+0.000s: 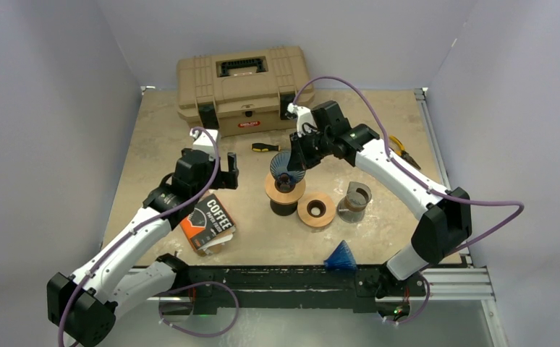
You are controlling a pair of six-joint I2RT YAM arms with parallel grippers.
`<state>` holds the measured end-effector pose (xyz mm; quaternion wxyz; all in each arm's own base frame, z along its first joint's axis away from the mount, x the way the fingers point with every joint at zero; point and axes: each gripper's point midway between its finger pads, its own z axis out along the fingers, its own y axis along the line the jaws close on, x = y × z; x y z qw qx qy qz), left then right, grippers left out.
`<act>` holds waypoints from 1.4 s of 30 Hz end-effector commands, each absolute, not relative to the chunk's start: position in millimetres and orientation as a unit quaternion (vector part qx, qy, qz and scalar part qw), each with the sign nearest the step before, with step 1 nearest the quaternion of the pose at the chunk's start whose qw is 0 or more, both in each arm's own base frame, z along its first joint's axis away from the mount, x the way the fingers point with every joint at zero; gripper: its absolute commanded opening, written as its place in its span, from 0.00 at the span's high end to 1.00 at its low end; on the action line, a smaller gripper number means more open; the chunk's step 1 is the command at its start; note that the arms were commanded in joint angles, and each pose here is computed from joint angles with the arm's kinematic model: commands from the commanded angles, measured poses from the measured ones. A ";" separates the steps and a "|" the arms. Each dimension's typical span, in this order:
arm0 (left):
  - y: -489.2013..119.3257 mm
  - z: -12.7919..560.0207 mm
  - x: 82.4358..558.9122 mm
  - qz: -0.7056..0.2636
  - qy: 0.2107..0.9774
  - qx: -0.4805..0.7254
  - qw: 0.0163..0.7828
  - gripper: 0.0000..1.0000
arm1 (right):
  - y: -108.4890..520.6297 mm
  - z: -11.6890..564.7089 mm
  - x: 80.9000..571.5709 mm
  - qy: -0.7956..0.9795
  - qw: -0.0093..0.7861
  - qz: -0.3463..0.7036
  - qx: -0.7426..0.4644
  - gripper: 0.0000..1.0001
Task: Place the coffee filter in the dripper
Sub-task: Place the coffee dripper in the dripper holder.
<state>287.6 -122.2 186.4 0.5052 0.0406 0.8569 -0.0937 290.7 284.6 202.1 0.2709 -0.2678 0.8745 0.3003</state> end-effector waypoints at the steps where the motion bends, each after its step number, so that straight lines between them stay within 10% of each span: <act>1: -119.3 196.8 292.5 -0.086 0.851 0.036 0.516 0.01 | 286.1 211.0 285.9 0.862 0.277 0.313 -0.286 1.00; 32: -114.0 198.7 291.4 -0.077 0.851 0.029 0.518 0.01 | 288.0 187.1 286.3 0.873 0.244 0.306 -0.291 0.99; 42: -115.1 198.2 290.9 -0.079 0.852 0.031 0.517 0.01 | 287.4 195.3 290.9 0.872 0.257 0.300 -0.291 0.60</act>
